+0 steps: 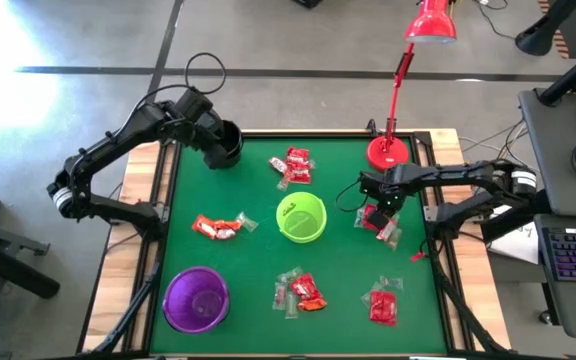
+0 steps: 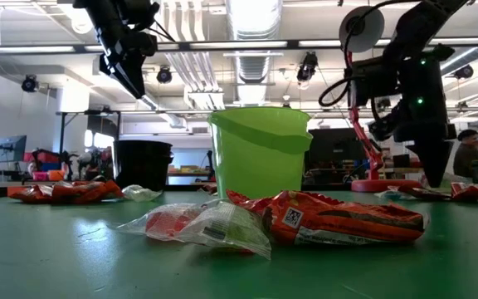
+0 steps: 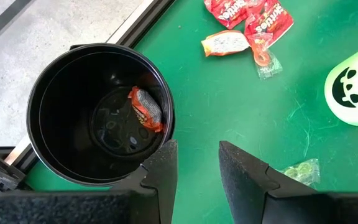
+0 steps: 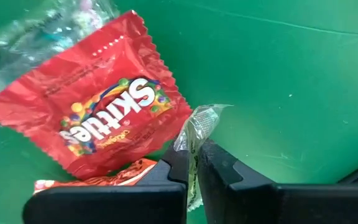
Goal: Sort candy
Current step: Put the green gummy into the green bucket
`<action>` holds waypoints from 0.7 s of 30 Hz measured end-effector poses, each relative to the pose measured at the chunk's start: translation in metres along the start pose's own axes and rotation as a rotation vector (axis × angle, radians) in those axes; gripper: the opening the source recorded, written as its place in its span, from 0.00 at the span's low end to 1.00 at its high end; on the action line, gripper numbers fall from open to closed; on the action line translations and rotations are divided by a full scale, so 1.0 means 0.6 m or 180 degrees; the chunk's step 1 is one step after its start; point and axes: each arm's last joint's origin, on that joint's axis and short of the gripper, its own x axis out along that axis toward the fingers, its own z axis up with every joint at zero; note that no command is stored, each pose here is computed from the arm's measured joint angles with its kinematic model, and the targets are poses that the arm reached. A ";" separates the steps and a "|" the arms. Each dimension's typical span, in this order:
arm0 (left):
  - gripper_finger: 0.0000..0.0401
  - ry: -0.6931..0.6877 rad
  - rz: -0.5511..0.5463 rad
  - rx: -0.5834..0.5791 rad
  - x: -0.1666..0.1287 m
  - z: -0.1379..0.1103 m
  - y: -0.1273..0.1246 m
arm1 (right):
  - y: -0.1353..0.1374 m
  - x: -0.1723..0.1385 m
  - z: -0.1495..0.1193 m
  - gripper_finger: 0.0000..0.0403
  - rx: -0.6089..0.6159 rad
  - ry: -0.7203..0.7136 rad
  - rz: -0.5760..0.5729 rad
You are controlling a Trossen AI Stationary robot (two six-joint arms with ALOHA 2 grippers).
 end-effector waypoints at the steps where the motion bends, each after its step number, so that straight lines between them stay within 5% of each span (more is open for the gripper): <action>1: 0.25 -0.0001 0.0000 0.0000 0.000 0.000 0.000 | 0.000 -0.003 -0.001 0.02 0.0017 -0.0025 0.0014; 12: 0.25 -0.0002 0.0000 0.0001 0.000 0.000 0.000 | 0.012 -0.086 0.032 0.02 0.0243 -0.0724 0.0364; 21: 0.25 0.0021 -0.0002 0.0021 0.000 -0.001 0.000 | 0.035 -0.190 0.091 0.02 0.0025 -0.1615 0.0713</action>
